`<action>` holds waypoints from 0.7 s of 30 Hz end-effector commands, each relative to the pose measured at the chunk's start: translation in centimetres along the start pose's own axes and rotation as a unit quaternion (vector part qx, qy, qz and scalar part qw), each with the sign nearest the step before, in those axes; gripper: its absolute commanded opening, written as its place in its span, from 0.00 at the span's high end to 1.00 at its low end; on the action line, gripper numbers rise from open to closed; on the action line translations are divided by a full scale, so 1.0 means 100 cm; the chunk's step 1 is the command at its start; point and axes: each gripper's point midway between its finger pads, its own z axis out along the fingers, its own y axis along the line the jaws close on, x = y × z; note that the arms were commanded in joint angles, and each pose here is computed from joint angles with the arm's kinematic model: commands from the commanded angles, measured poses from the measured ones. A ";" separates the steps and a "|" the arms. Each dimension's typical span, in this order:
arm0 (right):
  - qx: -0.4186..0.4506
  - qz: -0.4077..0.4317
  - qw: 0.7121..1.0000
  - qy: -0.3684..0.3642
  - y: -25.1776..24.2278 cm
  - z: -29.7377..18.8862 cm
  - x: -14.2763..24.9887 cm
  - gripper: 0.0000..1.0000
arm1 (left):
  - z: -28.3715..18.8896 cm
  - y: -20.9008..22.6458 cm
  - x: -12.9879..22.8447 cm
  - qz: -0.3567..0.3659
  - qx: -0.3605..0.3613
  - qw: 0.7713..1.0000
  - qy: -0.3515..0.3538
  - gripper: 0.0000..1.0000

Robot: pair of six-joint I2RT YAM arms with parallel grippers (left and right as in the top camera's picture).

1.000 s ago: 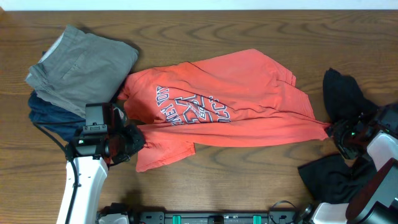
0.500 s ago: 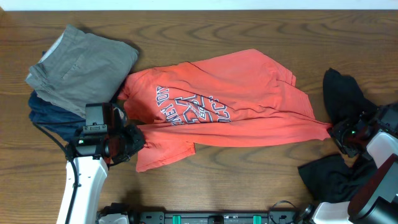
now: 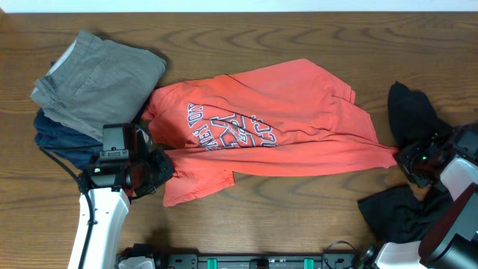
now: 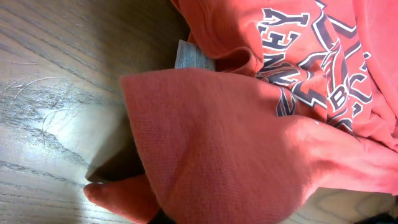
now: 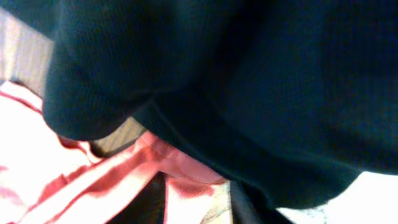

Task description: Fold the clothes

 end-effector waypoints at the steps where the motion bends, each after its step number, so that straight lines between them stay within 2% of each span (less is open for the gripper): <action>1: 0.036 0.006 0.999 0.014 -0.015 0.009 0.010 0.77 | 0.001 0.004 -0.002 -0.005 -0.007 1.000 -0.002 0.90; 3: 0.036 0.006 0.999 0.014 -0.015 0.009 0.010 0.81 | 0.001 0.004 -0.002 -0.005 -0.007 1.000 -0.003 0.89; 7: 0.036 0.006 0.999 0.014 -0.015 0.009 0.010 0.99 | 0.001 0.004 -0.002 -0.005 -0.007 1.000 -0.004 0.89; 11: 0.036 0.007 0.999 0.016 -0.015 0.009 0.011 0.99 | 0.001 0.004 -0.002 -0.005 -0.007 1.000 -0.003 0.89; 15: 0.009 0.002 1.000 0.026 -0.002 -0.001 0.013 0.99 | 0.001 0.003 -0.003 -0.004 -0.006 1.000 -0.005 0.94; 21: -0.016 -0.028 0.999 0.007 0.028 -0.055 -0.003 0.99 | -0.006 -0.005 -0.011 0.004 0.003 1.000 -0.019 0.94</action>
